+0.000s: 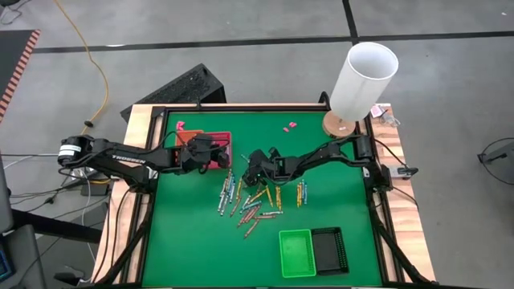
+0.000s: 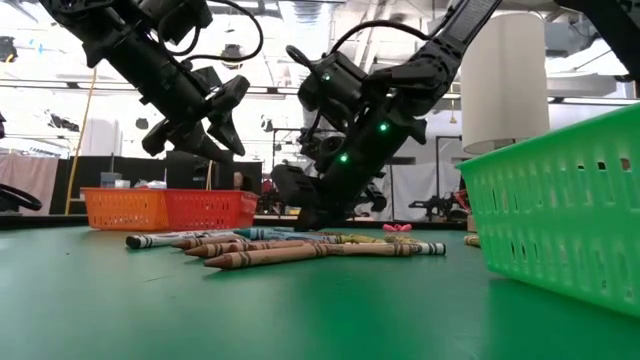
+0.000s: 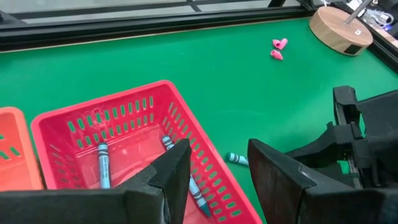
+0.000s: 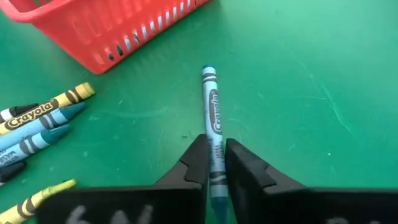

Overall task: Sort crayons
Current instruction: Put the blue crayon into the red bin

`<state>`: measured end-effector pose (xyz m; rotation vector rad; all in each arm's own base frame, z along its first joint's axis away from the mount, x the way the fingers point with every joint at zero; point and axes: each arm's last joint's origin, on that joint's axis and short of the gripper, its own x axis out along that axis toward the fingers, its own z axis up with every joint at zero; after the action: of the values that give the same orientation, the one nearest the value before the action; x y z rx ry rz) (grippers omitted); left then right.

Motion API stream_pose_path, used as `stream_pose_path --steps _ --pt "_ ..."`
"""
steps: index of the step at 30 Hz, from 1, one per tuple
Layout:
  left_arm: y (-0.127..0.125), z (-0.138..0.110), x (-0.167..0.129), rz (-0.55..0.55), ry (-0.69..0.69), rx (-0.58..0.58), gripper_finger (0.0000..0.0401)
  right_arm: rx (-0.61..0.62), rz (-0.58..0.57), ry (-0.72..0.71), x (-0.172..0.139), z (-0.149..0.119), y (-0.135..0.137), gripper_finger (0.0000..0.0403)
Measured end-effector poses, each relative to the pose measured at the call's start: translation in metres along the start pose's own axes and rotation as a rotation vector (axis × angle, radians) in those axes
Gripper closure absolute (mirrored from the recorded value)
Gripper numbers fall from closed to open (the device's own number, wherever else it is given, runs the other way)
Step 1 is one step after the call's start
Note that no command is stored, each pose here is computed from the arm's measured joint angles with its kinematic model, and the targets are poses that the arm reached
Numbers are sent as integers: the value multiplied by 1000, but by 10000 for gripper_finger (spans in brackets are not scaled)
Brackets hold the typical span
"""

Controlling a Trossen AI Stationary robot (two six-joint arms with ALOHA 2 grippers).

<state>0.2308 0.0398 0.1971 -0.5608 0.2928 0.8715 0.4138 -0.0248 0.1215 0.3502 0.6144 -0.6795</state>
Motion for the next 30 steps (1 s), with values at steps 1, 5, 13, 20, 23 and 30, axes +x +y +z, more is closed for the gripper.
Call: stream_pose_path --steps 1,5,13,20,23,30 --pt "0 0 0 0 0 0 253 -8 3 3 0 0 0 358" --pt "0 0 0 2 -2 0 253 -26 9 17 0 -1 0 395" --pt "0 0 0 2 -2 0 253 -52 23 9 0 -1 1 399" --pt "-1 1 0 -7 -8 -30 253 -49 33 -23 -1 4 2 399" --pt "-3 1 -1 -26 -21 -31 253 -69 27 -48 -7 9 2 400" --pt "-12 3 -6 -95 -54 -13 253 -60 25 -128 -20 33 -4 400"
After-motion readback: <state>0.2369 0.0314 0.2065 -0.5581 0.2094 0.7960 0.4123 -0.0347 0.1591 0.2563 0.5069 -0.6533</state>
